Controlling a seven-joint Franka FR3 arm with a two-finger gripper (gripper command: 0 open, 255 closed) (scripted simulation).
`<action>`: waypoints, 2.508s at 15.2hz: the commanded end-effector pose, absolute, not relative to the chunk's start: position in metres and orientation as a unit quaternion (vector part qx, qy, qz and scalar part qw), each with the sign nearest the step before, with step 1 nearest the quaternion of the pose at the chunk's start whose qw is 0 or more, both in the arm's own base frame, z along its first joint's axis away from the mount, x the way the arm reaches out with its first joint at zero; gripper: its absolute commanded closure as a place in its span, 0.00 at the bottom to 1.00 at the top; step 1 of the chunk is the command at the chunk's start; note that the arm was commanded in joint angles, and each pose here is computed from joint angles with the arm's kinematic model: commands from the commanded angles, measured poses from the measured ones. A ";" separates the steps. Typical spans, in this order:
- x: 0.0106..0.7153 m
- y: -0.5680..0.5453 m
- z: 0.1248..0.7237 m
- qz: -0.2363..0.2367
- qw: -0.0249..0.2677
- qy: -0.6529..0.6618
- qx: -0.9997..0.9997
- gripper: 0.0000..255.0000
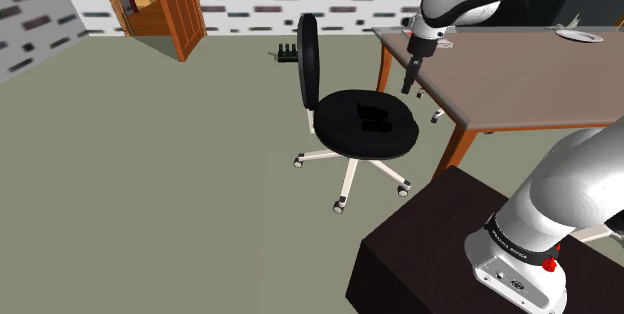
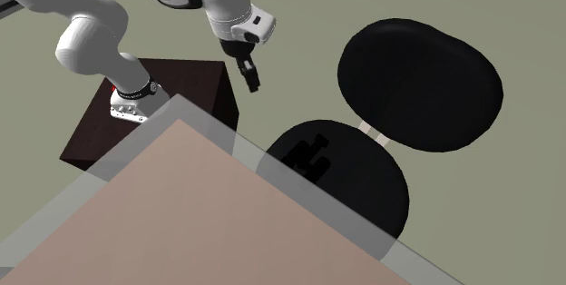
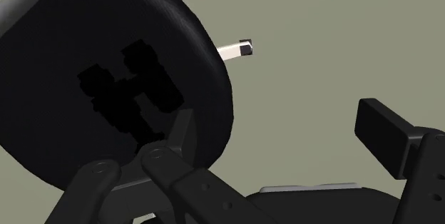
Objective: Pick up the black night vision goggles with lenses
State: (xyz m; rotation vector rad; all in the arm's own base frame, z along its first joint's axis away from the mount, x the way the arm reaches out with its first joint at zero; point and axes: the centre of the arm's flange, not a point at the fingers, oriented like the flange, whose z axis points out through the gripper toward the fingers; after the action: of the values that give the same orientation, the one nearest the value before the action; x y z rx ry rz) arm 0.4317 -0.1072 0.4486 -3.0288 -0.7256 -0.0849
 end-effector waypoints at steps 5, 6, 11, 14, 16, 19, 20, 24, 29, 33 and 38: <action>0.477 -0.145 0.395 -0.029 0.011 -0.283 -0.959 0.00; 0.485 -0.151 0.387 -0.029 0.010 -0.291 -0.956 0.00; 0.526 -0.179 0.344 -0.030 0.009 -0.331 -0.943 0.00; 0.552 -0.194 0.318 -0.030 0.008 -0.355 -0.935 0.00; 0.570 -0.204 0.301 -0.031 0.008 -0.370 -0.928 0.00; 0.597 -0.217 0.275 -0.031 0.007 -0.393 -0.919 0.00; 0.606 -0.221 0.267 -0.031 0.007 -0.401 -0.915 0.00; 0.616 -0.225 0.247 -0.031 0.006 -0.410 -0.912 0.00; 0.616 -0.225 0.218 -0.031 0.006 -0.410 -0.912 0.00; 0.617 -0.226 0.218 -0.031 0.006 -0.410 -0.912 1.00; 0.617 -0.226 0.218 -0.031 0.006 -0.410 -0.912 1.00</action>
State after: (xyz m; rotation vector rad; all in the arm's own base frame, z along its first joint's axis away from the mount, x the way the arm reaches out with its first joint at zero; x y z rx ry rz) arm 0.6169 -0.2256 0.2182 -2.8524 -1.2821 -0.0988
